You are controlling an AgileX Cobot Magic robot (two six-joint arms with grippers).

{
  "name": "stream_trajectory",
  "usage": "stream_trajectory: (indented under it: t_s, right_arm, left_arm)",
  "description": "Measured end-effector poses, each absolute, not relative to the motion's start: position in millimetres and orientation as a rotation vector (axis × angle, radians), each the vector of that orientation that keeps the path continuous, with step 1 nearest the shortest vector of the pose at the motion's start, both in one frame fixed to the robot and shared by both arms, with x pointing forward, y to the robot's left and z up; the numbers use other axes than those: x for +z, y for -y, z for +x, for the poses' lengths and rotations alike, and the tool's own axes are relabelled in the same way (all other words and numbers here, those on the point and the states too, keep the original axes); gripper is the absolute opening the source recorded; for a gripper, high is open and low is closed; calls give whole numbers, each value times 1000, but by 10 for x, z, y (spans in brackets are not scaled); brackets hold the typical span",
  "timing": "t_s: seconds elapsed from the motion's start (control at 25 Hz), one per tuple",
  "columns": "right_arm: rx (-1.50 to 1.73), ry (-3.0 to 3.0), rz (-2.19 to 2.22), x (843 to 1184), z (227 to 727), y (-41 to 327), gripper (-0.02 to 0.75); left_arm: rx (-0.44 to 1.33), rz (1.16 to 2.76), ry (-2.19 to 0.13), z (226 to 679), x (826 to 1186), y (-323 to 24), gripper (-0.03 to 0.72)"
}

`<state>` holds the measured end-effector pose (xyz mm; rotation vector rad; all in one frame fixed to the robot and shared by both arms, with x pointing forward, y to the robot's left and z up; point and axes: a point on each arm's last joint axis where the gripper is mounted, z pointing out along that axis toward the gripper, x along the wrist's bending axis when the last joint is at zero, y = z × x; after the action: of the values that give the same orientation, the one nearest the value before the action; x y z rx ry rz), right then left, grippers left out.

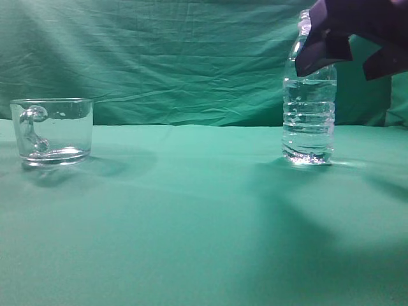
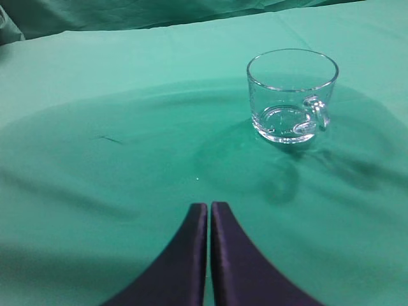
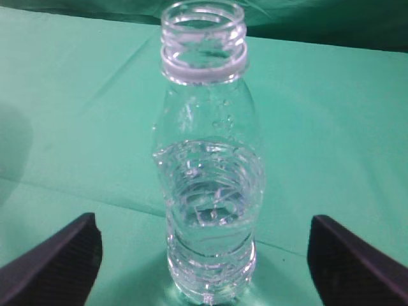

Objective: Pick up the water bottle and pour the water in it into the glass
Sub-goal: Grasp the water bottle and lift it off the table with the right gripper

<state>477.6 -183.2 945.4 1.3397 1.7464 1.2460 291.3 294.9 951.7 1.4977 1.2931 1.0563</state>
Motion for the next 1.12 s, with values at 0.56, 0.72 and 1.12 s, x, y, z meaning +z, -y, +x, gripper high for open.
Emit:
stream_trajectory:
  t_s: [0.56,0.72,1.12]
  right_arm:
    - [1270,-1669,1297,9164,5159,1661,601]
    - [1289,-1639,1308,9053,5258,1617,601]
    - [1307,-1600,1294,8892,5377,1566,561]
  left_arm:
    - [1056,1498,-1293,2913,9517,-2949,0]
    - [1056,1498,-1293,2913,9517,-2949,0]
    - [1056,1498,-1293,2913,9517,-2949,0]
